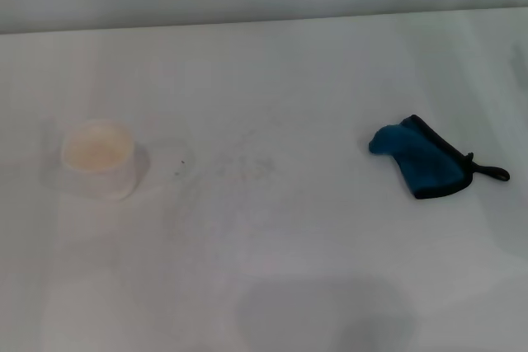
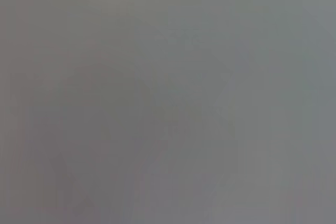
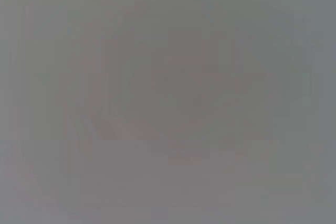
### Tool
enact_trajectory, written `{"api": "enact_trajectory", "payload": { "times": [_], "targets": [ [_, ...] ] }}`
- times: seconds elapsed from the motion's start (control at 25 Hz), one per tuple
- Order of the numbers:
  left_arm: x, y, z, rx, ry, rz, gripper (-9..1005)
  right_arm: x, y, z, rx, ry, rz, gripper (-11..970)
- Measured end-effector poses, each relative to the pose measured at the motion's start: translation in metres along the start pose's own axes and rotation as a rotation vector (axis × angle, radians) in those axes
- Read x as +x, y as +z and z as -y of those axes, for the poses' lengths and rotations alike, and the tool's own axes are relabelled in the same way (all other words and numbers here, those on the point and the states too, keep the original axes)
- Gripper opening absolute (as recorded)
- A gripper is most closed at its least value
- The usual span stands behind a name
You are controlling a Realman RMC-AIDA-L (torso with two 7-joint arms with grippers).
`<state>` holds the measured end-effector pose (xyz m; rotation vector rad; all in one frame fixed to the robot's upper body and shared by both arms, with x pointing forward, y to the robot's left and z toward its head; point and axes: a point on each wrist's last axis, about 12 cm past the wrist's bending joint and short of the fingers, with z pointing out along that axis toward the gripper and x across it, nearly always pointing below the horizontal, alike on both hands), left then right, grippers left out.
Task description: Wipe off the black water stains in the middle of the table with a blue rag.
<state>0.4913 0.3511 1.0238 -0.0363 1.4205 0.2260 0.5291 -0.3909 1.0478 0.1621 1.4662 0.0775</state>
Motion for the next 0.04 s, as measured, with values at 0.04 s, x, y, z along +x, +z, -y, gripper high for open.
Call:
{"api": "enact_trajectory", "payload": {
  "times": [0.04],
  "targets": [
    [-0.0003,0.0003,-0.0011,0.0,0.005,0.002,878,-0.0004,-0.0004,-0.001,-0.005,0.0,0.007,627]
  ]
}}
